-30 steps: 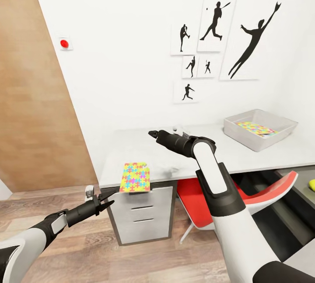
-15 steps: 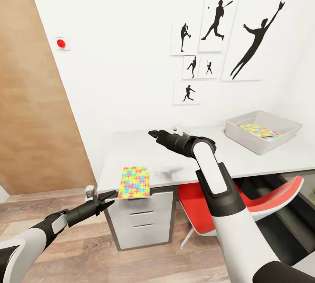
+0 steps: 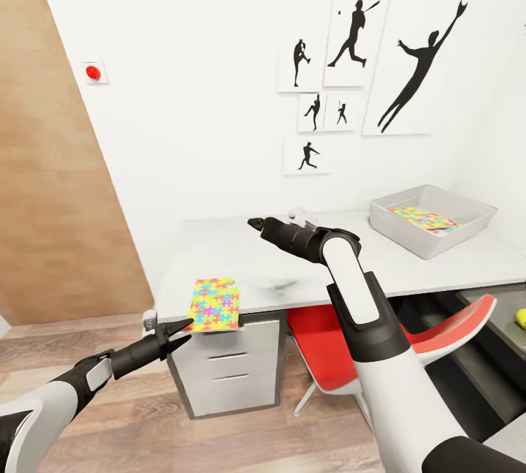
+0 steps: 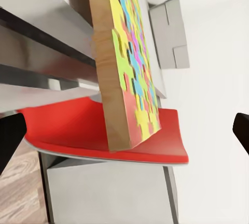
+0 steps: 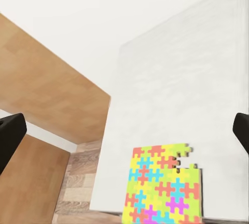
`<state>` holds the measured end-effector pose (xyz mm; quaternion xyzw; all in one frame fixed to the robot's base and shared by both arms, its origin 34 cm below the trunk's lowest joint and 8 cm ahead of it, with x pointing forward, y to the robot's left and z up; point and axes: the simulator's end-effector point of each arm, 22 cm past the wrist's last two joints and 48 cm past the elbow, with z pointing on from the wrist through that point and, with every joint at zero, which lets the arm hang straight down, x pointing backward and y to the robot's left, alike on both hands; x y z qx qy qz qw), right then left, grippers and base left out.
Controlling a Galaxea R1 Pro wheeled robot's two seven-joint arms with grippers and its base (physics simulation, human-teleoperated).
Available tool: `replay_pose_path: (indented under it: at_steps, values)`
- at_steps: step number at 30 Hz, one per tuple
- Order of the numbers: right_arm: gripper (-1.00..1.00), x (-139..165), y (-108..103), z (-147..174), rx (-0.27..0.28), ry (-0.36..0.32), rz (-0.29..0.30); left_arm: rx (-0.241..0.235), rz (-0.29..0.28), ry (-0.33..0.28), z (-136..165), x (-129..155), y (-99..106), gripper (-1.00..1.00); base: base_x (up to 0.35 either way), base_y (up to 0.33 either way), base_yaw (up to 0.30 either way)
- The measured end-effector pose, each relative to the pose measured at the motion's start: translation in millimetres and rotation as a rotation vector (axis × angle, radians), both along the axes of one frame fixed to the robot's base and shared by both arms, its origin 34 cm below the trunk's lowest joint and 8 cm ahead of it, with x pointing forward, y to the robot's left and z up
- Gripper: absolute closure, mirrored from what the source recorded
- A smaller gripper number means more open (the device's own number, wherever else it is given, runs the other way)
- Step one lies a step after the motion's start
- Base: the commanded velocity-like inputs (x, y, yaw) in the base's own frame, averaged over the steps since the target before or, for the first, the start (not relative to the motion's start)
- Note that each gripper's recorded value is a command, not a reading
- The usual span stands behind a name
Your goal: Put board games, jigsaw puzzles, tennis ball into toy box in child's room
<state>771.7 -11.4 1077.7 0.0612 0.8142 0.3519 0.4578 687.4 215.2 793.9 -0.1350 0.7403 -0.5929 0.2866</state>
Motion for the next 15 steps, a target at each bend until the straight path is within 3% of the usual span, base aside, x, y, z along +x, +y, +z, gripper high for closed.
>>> replay_pose_path:
  at_steps: [5, 15]
  values:
    - [-1.0, -0.1, 0.0, 0.1, 0.0, 0.0, 0.0, 0.0, 0.0, 0.0, 0.1, 0.0, 0.0, -1.0, 0.03, -0.133, 0.0]
    - [-1.0, 0.0, 0.0, -0.3, 0.0, 0.001, 0.0, 0.001, 0.0, -0.001, 0.1, 0.0, 0.1, -1.0, 0.075, -0.016, 0.0]
